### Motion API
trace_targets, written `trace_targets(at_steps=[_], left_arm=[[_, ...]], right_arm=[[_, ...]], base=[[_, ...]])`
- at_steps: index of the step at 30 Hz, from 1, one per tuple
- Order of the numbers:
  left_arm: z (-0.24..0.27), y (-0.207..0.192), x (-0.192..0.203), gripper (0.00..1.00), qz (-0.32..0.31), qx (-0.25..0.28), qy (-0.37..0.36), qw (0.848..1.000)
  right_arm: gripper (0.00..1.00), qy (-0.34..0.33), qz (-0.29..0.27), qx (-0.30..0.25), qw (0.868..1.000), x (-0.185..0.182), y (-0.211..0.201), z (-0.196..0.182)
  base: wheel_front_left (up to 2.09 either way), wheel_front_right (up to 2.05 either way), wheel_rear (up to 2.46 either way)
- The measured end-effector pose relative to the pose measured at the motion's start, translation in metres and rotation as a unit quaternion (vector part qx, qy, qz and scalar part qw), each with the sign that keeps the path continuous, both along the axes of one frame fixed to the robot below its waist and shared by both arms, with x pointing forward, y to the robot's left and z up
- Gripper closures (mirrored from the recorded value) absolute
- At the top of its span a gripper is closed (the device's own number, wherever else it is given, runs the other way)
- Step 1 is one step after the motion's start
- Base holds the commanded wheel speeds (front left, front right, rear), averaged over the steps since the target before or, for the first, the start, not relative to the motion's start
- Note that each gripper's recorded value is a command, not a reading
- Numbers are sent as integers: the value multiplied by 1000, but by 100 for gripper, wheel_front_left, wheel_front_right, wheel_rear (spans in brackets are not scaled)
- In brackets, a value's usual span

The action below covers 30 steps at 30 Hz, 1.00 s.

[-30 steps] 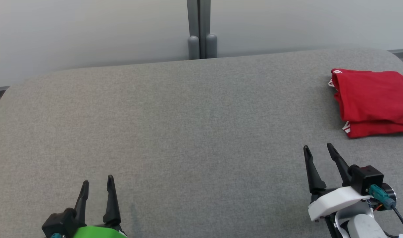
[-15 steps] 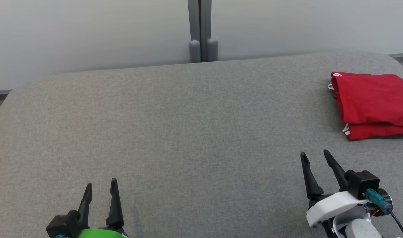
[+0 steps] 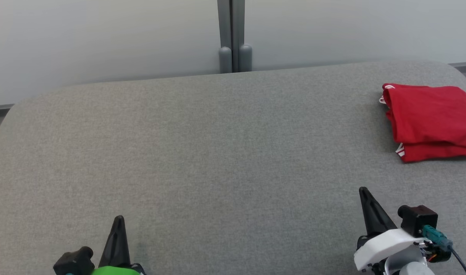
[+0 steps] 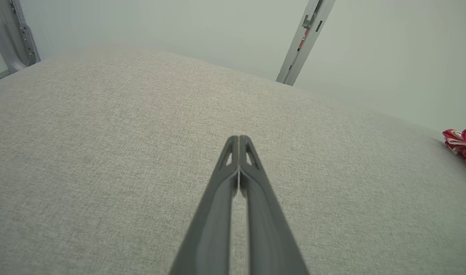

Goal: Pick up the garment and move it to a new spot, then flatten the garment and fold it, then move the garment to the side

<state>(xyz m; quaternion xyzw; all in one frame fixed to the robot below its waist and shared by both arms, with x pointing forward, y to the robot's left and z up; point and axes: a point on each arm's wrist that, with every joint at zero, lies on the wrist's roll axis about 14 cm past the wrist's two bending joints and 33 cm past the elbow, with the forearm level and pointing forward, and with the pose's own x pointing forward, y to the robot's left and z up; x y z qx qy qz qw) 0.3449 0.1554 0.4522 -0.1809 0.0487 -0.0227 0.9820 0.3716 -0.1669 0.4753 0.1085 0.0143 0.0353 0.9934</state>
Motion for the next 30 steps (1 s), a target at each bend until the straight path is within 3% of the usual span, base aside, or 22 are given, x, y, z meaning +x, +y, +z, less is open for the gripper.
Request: trace_targets(at_steps=[13, 30], left_arm=[[-4, 13, 2, 100, 37, -98, 26, 994], [4, 24, 12, 100, 64, -208, 31, 975]], right_arm=[[100, 19, -32, 113, 993, 2, -12, -1], [100, 31, -57, 239, 969, 4, -21, 0]], base=[[0, 0, 0], [0, 0, 0]])
